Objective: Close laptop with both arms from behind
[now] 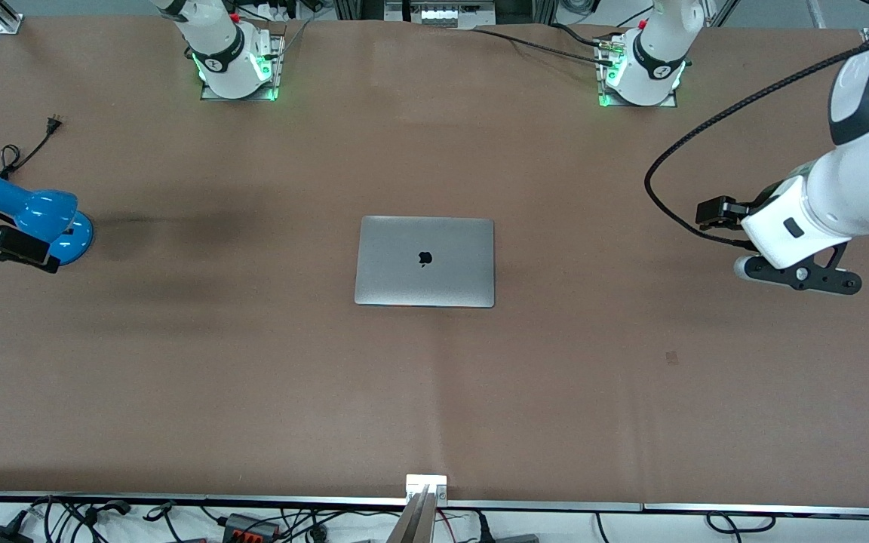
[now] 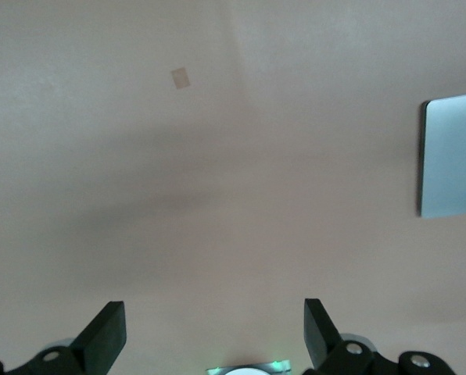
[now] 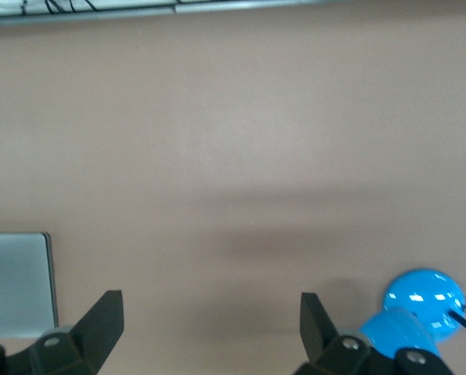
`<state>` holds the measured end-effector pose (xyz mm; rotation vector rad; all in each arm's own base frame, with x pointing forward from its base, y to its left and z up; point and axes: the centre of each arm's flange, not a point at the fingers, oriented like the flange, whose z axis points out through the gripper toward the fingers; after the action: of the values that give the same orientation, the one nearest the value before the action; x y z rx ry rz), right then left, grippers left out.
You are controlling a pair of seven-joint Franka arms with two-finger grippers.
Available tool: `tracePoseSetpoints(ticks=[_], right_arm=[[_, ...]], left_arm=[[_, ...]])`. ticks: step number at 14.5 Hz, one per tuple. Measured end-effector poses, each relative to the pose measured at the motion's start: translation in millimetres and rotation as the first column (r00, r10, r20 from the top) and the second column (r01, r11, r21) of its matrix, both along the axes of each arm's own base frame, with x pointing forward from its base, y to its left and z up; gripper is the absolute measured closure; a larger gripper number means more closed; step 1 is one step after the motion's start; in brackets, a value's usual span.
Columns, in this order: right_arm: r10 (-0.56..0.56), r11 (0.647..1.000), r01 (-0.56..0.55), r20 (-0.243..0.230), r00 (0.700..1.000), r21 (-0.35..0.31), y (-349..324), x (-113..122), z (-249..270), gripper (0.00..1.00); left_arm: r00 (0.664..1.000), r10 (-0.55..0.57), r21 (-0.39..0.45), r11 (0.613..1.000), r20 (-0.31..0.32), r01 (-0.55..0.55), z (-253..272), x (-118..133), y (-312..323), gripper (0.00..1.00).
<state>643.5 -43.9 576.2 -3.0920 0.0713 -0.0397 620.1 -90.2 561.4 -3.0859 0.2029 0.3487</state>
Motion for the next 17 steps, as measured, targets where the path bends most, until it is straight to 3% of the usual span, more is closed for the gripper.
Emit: tracePoseSetpoints(ticks=[2,6,9,14,17], right_arm=[[0.011,1.000,-0.012,-0.020,1.000,-0.019,3,-10,4,0.00],[0.017,0.999,-0.020,-0.050,0.999,-0.049,3,-39,3,0.00],[0.017,0.999,-0.019,-0.044,0.999,-0.047,3,-57,-7,0.00],[0.018,0.999,-0.020,-0.045,0.999,-0.040,3,-95,-15,0.00],[0.019,0.999,-0.020,-0.038,0.999,-0.039,4,-105,-9,0.00]], left_arm=[[0.996,0.084,-0.030,0.996,0.029,-0.083,-1,-7,25,0.00],[0.972,0.160,-0.052,0.987,0.174,-0.153,27,-22,62,0.00],[0.967,0.154,-0.066,0.987,0.202,-0.143,46,-47,59,0.00],[0.960,0.137,-0.080,0.989,0.243,-0.121,44,-60,49,0.00],[0.950,0.117,-0.084,0.992,0.290,-0.096,42,-75,36,0.00]])
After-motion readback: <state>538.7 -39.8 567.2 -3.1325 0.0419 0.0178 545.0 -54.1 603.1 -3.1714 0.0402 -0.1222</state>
